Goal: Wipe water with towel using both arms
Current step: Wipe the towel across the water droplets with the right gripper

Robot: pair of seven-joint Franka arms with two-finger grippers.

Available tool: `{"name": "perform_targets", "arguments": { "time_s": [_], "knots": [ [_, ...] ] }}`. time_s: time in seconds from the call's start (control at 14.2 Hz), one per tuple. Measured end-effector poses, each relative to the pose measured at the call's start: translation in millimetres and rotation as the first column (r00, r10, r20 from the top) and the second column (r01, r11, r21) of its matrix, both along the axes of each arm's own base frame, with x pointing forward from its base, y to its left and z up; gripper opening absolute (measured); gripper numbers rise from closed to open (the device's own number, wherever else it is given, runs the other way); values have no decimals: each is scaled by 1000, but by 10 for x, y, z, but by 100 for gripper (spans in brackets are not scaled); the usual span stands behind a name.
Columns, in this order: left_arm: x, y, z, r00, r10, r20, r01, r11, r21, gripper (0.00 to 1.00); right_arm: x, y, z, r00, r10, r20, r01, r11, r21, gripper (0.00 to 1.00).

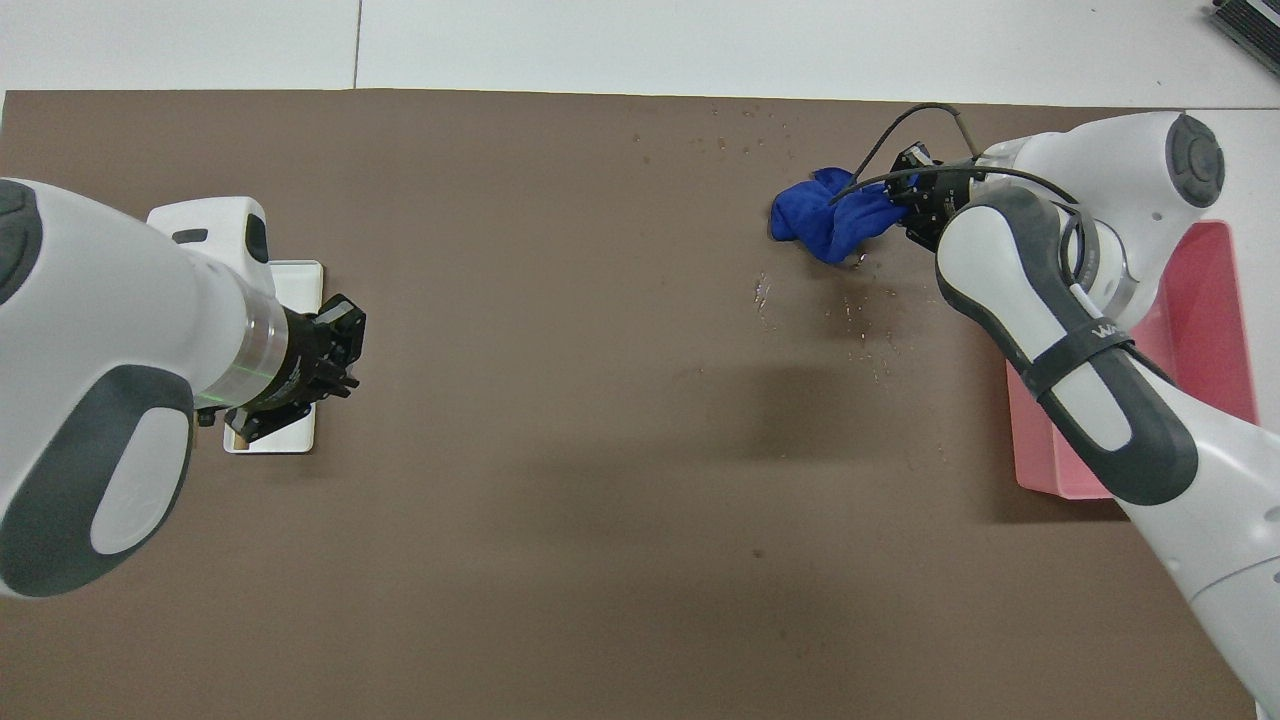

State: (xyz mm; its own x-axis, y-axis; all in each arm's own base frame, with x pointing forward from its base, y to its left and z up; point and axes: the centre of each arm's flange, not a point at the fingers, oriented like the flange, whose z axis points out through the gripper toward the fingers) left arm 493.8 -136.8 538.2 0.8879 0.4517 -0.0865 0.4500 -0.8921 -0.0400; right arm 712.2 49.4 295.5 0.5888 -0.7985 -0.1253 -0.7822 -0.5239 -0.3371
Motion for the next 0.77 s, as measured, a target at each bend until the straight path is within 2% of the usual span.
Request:
{"name": "perform_targets", "arguments": {
  "time_s": [0.07, 0.28, 0.56, 0.77],
  "knots": [
    [-17, 103, -33, 998, -67, -12, 67, 998, -2, 3, 10, 19, -81, 1000, 15, 6, -15, 1000, -23, 11],
    [20, 426, -58, 972, -234, -19, 235, 972, 19, 1, 12, 58, -75, 999, 42, 5, -42, 998, -47, 11],
    [61, 801, -161, 934, -358, -23, 359, 933, 44, 1, -52, 20, -69, 996, 59, -62, -61, 997, -39, 11],
    [46, 1191, -360, 915, -404, -3, 404, 913, 57, 1, -207, 16, -56, 992, 86, -94, -93, 993, -70, 11]
  ]
}}
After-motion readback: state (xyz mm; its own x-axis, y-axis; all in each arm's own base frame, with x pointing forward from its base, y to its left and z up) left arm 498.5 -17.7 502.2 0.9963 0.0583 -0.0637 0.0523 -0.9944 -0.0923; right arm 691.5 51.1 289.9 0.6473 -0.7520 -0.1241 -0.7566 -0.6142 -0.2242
